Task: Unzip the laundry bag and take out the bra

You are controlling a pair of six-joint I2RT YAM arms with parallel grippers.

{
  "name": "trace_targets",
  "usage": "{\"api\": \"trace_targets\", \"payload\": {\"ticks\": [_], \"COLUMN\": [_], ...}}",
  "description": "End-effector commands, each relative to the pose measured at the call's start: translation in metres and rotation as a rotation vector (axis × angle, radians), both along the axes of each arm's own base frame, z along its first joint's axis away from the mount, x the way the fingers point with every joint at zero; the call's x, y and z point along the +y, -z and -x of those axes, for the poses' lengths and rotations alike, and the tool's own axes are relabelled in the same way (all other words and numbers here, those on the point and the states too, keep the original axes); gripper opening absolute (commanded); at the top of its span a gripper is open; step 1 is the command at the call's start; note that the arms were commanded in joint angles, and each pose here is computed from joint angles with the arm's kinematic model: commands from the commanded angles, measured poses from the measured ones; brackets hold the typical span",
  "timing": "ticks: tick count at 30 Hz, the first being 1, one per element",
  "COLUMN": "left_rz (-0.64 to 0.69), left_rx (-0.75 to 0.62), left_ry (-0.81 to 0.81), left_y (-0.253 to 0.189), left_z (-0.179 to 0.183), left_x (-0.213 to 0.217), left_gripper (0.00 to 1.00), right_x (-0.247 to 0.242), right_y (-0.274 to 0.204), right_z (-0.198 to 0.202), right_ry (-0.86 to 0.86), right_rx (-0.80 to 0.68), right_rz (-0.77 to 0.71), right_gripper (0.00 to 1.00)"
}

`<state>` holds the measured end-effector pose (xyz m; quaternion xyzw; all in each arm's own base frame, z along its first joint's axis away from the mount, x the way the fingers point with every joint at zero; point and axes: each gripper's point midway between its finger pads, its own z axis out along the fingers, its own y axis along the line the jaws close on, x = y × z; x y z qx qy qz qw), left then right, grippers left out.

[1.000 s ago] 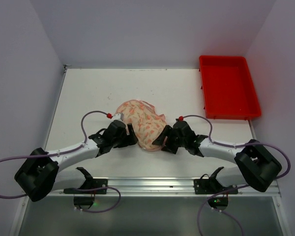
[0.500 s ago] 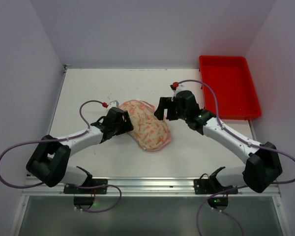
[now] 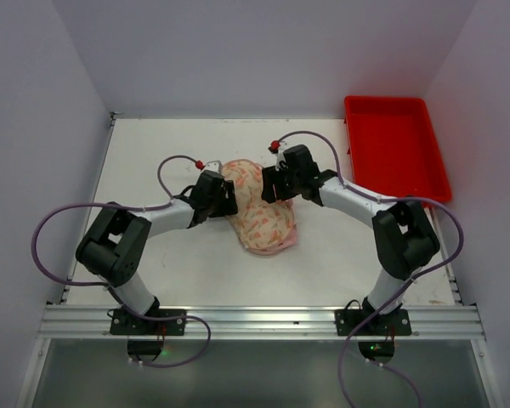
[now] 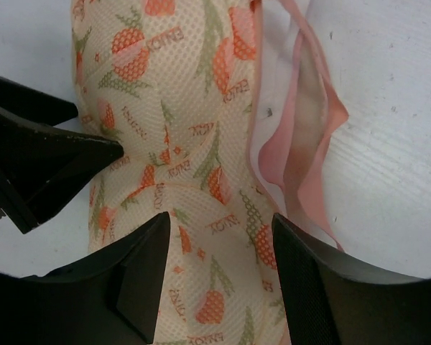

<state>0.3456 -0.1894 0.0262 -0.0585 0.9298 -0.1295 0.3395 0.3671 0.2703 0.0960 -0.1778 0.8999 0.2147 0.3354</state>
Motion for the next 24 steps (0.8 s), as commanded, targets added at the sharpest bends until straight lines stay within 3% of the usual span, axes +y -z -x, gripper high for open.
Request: {"api": "trace_targets", "payload": {"ticks": [1, 3, 8, 11, 14, 18, 24], "left_rz": [0.007, 0.007, 0.037, 0.055, 0.052, 0.040, 0.041], "left_rx": [-0.114, -0.136, -0.163, -0.166, -0.173, -0.170, -0.174], "left_ry": [0.105, 0.150, 0.219, 0.237, 0.251, 0.256, 0.263], "left_y": [-0.021, -0.024, -0.029, -0.031, -0.032, -0.030, -0.031], "left_z": [-0.029, -0.034, -0.039, -0.037, -0.037, -0.037, -0.038], "left_x": [-0.017, -0.024, -0.038, -0.042, -0.043, -0.041, -0.042], "left_gripper": [0.75, 0.75, 0.75, 0.75, 0.76, 0.76, 0.77], "right_x": [0.007, 0.004, -0.008, -0.019, -0.033, -0.047, -0.030], "right_y": [-0.005, -0.002, 0.002, -0.004, -0.013, -0.033, -0.020], "right_z": [-0.005, -0.007, -0.004, -0.003, -0.008, -0.023, -0.038], "right_ry": [-0.017, 0.001, 0.044, 0.077, 0.148, 0.202, 0.110], "right_rx": [-0.043, -0.048, -0.065, -0.091, -0.129, -0.147, -0.062], "right_rz": [-0.033, -0.030, -0.002, 0.013, 0.037, 0.018, -0.008], "right_gripper": [0.60, 0.56, 0.29, 0.25, 0.35, 0.55, 0.66]}}
